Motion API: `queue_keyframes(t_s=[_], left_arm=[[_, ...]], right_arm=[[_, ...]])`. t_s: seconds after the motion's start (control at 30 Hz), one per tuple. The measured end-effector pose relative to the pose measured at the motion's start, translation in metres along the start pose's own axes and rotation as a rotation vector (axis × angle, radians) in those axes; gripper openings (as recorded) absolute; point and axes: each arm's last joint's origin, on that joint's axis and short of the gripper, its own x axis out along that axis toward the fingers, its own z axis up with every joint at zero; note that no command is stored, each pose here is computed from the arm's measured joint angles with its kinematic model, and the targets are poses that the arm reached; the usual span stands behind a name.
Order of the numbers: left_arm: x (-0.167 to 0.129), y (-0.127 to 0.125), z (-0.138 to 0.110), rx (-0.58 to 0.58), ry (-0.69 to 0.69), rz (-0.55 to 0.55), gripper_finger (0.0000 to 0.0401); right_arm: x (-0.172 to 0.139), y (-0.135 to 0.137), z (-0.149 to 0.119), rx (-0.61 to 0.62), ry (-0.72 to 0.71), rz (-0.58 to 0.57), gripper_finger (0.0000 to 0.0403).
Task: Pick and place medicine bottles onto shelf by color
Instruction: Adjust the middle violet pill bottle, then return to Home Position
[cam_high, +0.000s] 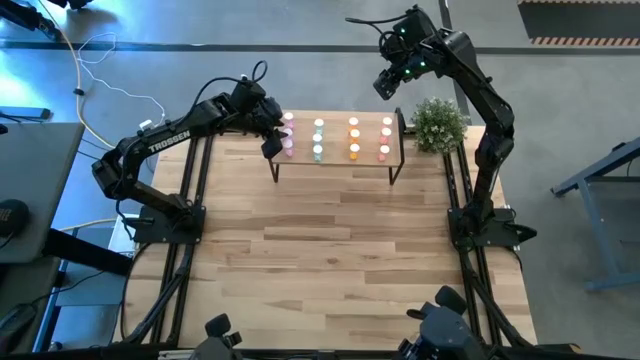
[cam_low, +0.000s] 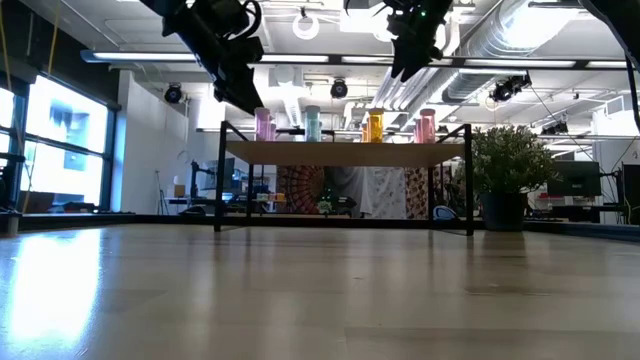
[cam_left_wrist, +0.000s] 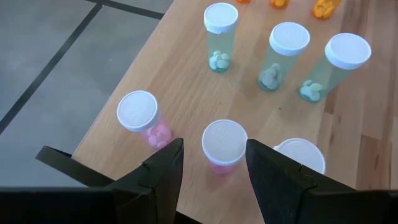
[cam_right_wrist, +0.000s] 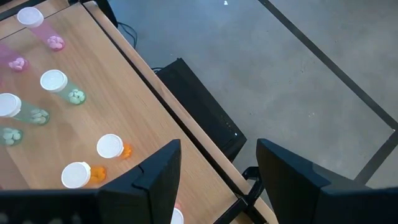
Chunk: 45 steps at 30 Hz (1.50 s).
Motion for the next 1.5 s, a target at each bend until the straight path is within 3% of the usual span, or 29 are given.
queue_keyframes(t_s=[0.7,0.97,1.1,1.23,1.5], left_arm=[[0.0,0.001,0.0,0.02,0.015,0.051,0.0165],[-0.03,-0.005,0.005,-0.099,-0.077,0.057,0.0165],[-0.055,-0.023,0.009,-0.168,-0.166,-0.047,0.0165],[-0.069,-0.054,0.004,-0.101,-0.292,-0.176,0.0165],[-0.082,-0.093,-0.039,-0.103,-0.431,-0.307,0.0165]], right_arm=[[0.0,0.0,0.0,0.006,0.0,0.001,0.0201],[-0.002,0.003,0.0,0.003,0.0,0.028,0.0201],[-0.011,0.012,-0.001,-0.006,-0.036,0.176,0.0201],[-0.014,0.026,0.005,-0.039,-0.109,0.349,0.0201],[-0.018,0.062,0.009,-0.048,-0.108,0.393,0.0201]])
